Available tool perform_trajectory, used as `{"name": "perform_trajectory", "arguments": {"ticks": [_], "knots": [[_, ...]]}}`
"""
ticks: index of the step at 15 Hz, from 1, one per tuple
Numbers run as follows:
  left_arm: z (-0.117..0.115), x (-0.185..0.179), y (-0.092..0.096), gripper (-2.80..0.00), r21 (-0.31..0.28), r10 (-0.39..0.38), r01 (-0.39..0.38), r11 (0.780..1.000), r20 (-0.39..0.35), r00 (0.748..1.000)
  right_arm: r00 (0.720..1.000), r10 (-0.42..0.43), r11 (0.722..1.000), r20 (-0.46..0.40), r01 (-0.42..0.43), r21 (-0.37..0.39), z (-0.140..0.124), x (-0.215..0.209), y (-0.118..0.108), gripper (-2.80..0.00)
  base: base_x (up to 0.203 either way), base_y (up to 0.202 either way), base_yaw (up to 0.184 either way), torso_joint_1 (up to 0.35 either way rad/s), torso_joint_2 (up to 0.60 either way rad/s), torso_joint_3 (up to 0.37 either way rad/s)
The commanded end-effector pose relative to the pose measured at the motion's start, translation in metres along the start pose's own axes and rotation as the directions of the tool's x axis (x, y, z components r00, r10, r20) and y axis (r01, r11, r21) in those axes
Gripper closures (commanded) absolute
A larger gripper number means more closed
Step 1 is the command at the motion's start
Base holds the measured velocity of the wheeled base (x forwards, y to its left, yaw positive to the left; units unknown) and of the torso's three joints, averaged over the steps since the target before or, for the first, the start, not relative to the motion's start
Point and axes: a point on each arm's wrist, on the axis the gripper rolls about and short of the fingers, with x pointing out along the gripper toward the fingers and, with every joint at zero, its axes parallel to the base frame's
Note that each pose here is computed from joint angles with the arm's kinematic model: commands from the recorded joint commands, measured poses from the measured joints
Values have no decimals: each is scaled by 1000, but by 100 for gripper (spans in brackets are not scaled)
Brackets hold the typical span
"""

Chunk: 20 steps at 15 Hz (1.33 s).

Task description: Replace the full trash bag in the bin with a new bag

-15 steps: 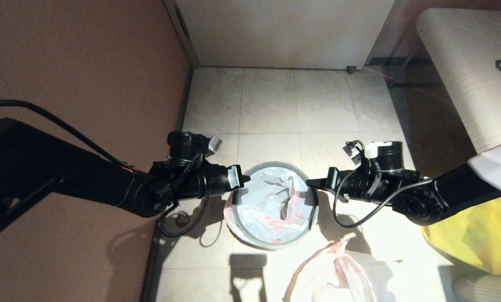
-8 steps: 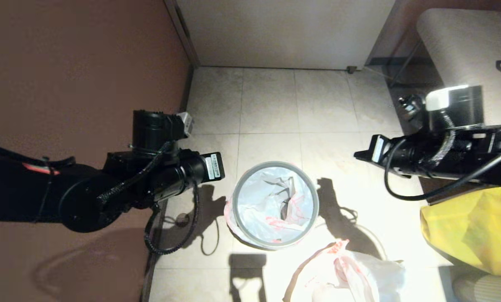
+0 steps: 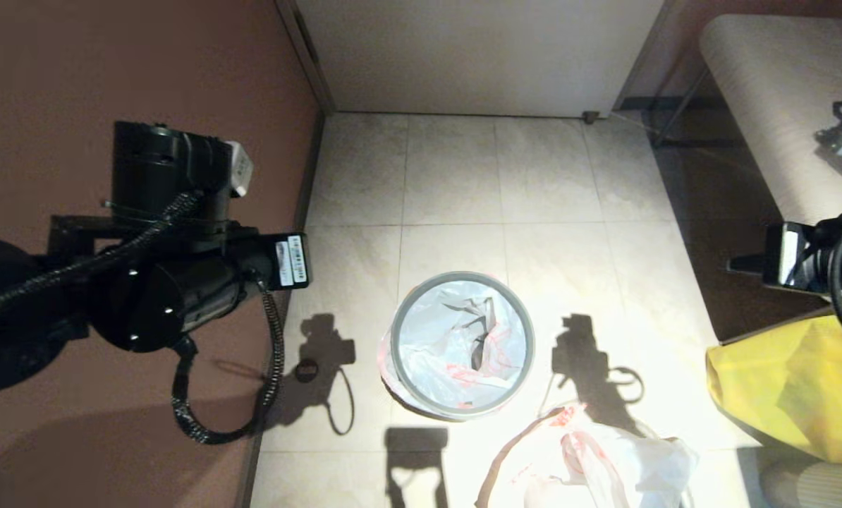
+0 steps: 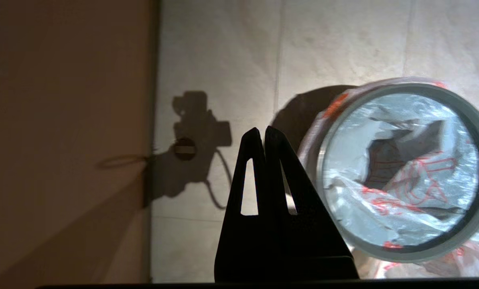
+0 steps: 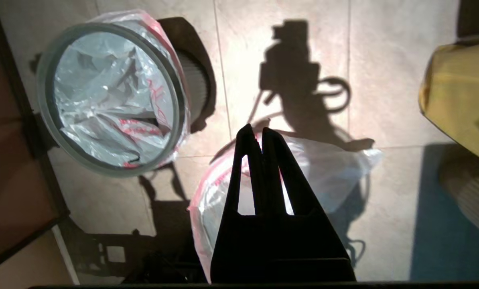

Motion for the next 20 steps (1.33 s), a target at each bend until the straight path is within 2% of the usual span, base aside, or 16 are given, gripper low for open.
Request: {"name": "perform_trajectory", "arguments": {"ticks": [1, 5, 6, 8, 10, 12, 16, 20], "knots": [[8, -23, 21, 0, -19, 36, -36, 999, 15, 999, 998, 5, 1000, 62, -5, 6, -2, -44, -5, 0, 0, 0, 0, 0, 0, 0], [9, -64, 59, 0, -38, 116, -115, 993, 30, 993, 997, -7, 1000, 71, 6, 13, -19, -97, -17, 0, 0, 0, 0, 0, 0, 0], [1, -74, 69, 0, -25, 130, -129, 991, 12, 991, 996, -6, 1000, 85, 4, 17, -24, -113, -20, 0, 0, 0, 0, 0, 0, 0], [-13, -89, 85, 0, -17, 160, -160, 987, 2, 987, 994, -6, 998, 111, -1, 68, -35, -139, -26, 0, 0, 0, 0, 0, 0, 0], [-25, -107, 103, 0, -36, 194, -194, 980, 20, 981, 990, -14, 990, 138, -5, 140, -47, -160, -32, 0, 0, 0, 0, 0, 0, 0], [-43, -123, 118, 0, -37, 223, -222, 974, 38, 974, 988, -12, 984, 155, -16, 178, -56, -176, -36, 0, 0, 0, 0, 0, 0, 0], [-69, -155, 140, 0, -107, 276, -264, 958, 109, 955, 978, -8, 981, 210, -33, 189, -79, -205, -43, 0, 0, 0, 0, 0, 0, 0], [-86, -190, 157, 0, -226, 384, -337, 914, 209, 899, 958, -20, 979, 288, -39, 198, -95, -226, -47, 0, 0, 0, 0, 0, 0, 0]]}}
